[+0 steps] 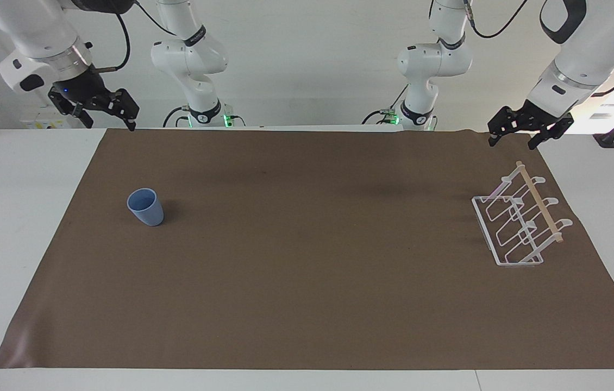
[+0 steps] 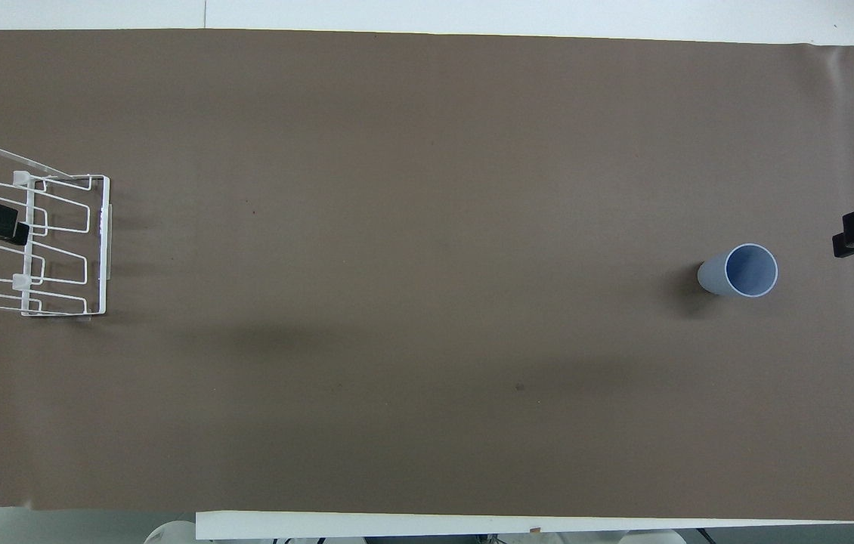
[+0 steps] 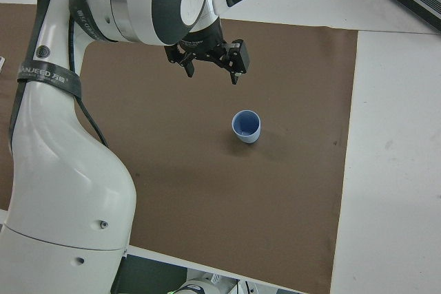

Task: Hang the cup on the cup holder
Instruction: 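Reach the right gripper down into the light blue cup's rim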

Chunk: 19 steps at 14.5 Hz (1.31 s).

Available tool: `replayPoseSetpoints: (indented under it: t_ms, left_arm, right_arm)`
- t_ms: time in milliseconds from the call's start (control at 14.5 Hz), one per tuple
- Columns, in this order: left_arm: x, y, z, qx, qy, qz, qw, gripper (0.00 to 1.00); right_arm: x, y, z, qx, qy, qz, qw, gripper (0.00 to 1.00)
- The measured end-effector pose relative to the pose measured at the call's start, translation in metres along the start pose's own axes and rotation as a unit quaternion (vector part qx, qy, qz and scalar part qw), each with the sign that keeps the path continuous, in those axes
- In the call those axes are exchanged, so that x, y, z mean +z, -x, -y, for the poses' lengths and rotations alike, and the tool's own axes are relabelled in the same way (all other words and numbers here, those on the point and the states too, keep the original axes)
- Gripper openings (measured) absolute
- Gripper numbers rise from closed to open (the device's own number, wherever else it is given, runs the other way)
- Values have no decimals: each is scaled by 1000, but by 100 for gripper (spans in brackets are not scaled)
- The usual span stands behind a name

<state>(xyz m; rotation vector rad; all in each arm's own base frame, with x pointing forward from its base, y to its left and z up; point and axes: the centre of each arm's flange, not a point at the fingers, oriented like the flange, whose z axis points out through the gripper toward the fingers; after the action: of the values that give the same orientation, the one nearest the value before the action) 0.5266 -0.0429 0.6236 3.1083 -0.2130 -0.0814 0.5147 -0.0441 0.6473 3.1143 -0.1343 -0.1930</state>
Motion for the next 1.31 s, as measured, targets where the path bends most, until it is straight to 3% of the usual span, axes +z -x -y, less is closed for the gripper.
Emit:
replayPoseSetpoints:
  t_ms: [207,552,759,1034,1310]
  left_arm:
    - [-11,-4,-8,-18,-1,-20,1000,100]
    - [-11,-8,-7,-29,0,-20,999,100]
    - [-6,-10,-4,-31,0,-13,999,100]
    - [-4,-10,-3,-32,0,-11,999,100]
    - [-4,-9,-2,-33,0,-10,999,100]
  right_arm:
    - [0,0,0,0,0,0,1000,100]
    - [1,0,3,-5,0,2,1000,100]
    - [19,-13,7,-18,1,-34,999,100]
    - [112,-35,-13,-49,0,-41,998,100]
    - [207,-39,-37,-80,-2,-25,997,100]
